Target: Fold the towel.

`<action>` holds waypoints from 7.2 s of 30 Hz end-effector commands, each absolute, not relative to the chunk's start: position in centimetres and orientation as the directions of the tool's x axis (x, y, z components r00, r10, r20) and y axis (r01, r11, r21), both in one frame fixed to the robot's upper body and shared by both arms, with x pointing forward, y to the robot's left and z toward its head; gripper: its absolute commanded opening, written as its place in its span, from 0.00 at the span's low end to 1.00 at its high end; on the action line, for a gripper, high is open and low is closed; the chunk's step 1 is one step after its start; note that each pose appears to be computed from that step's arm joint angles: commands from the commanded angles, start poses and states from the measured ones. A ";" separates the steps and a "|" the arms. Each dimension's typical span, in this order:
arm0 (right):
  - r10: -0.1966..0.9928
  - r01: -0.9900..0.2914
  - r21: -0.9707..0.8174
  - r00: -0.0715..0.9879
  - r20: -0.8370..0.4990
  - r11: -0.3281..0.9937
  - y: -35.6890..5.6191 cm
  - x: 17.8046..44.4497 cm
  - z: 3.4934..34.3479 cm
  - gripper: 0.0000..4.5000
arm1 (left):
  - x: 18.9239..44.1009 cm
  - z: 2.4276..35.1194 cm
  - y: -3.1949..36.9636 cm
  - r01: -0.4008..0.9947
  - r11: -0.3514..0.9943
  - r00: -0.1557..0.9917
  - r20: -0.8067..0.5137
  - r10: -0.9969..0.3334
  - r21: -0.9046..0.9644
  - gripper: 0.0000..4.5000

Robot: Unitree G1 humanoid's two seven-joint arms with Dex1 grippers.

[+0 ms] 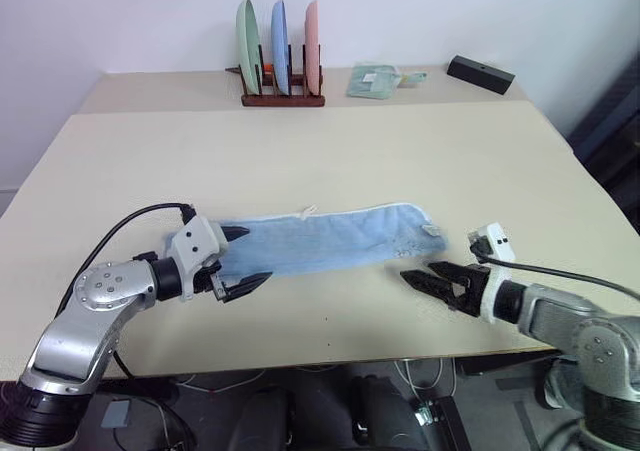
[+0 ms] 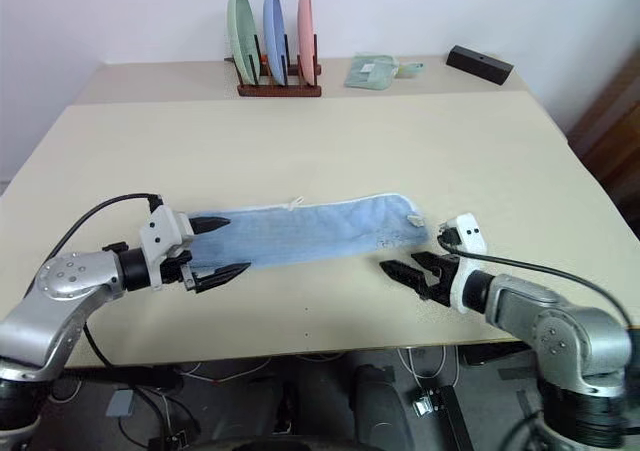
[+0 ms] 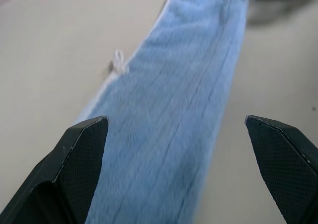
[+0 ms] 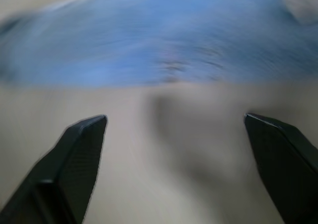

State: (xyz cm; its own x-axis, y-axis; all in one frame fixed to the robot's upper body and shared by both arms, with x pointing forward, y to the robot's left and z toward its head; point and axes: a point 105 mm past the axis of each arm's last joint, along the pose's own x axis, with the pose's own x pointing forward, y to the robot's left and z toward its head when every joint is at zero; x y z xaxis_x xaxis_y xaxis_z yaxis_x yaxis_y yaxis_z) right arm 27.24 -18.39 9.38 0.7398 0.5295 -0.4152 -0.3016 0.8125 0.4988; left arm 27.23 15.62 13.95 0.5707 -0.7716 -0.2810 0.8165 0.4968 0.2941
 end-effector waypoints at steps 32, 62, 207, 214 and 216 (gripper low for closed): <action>0.002 0.188 0.608 0.955 -0.298 0.771 -26.2 33.0 15.4 0.01 | 26.0 12.8 13.5 0.889 0.401 0.451 -0.267 -0.851 0.224 1.00; 0.745 -0.854 -0.332 0.515 -0.424 0.401 -6.0 30.0 14.5 0.01 | 26.7 13.1 13.6 0.862 0.443 0.498 -0.246 -0.832 0.246 1.00; 0.815 -0.805 -0.274 0.569 -0.109 0.526 -10.1 31.2 17.8 0.08 | 30.6 20.9 15.0 0.656 0.691 0.745 0.120 -0.656 -0.303 0.21; 0.813 -0.833 -0.232 0.546 -0.202 0.502 -5.0 31.7 15.5 0.00 | 30.4 14.5 13.4 0.682 0.716 0.707 -0.118 -0.697 -0.148 0.00; 0.786 -0.823 -0.234 0.566 -0.248 0.518 -4.8 32.3 13.9 0.00 | 30.7 13.3 13.1 0.673 0.724 0.712 -0.131 -0.690 -0.153 0.00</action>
State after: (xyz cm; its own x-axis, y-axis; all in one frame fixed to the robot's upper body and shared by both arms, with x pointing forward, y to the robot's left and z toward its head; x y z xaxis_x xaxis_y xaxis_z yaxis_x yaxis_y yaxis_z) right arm 31.59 -4.46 14.25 0.5270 0.8180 -0.2307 -0.8480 0.4883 -0.2059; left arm 30.38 13.10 12.89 0.7021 -0.6952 -0.1539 0.6668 0.7178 -0.2005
